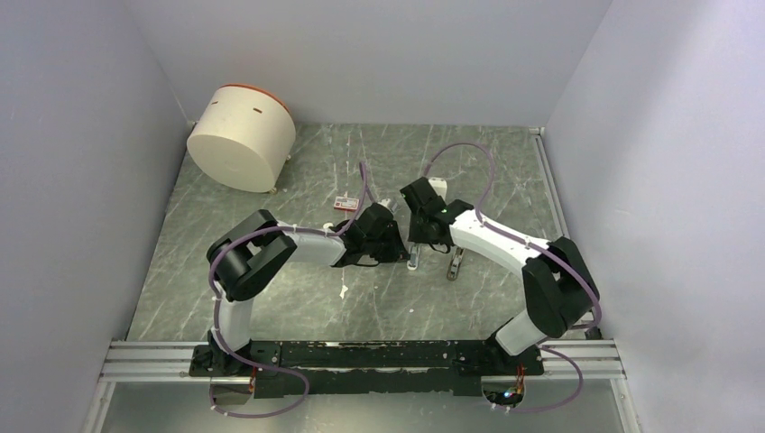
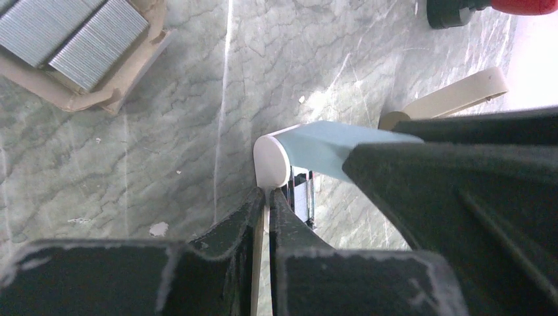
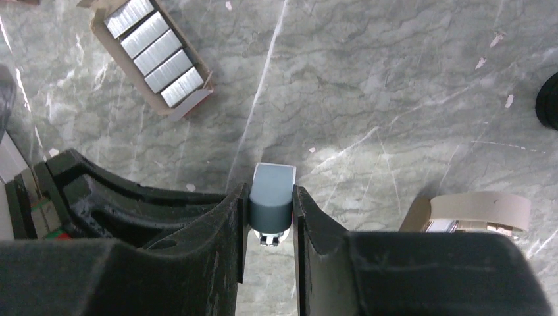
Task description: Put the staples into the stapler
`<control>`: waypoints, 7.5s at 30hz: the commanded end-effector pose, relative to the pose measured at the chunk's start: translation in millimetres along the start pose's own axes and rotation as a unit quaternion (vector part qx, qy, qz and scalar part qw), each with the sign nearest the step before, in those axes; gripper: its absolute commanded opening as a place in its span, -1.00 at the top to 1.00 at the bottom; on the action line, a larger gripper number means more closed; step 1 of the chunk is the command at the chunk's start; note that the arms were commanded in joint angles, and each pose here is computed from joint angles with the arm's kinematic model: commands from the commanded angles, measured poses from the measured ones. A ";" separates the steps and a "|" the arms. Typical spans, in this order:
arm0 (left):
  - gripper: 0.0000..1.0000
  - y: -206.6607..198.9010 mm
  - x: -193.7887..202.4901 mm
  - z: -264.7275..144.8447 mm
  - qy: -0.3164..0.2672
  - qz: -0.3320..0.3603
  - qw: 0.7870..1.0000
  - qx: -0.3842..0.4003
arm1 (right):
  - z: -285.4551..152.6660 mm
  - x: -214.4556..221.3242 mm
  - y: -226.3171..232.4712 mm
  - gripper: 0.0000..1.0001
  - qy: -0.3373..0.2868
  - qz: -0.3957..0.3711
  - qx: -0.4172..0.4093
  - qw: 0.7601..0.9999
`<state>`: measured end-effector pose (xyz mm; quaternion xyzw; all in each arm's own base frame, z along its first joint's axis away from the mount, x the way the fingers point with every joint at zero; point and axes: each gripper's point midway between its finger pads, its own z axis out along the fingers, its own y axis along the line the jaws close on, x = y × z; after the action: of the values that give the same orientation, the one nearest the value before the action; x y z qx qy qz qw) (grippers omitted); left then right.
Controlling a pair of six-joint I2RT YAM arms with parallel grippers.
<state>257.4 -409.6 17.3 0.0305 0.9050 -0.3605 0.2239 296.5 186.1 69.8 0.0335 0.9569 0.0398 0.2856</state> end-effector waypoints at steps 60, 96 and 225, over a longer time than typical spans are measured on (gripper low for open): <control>0.86 35.6 -22.2 -57.4 -0.073 0.026 0.990 -0.119 | 3.1 58.8 10.4 0.31 0.029 -0.033 0.033 0.998; 0.58 -6.5 -71.3 -162.1 -0.162 0.052 0.982 -0.084 | 48.5 66.2 22.0 0.23 0.042 -0.022 0.012 0.999; 0.78 34.3 80.4 -23.8 0.056 -0.013 0.997 -0.045 | -29.8 62.7 14.9 0.50 0.021 0.013 -0.015 1.000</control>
<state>189.4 -396.6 16.5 0.0320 0.9026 -0.3874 0.1850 253.0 198.2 67.1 0.0565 0.9502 0.0426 0.3036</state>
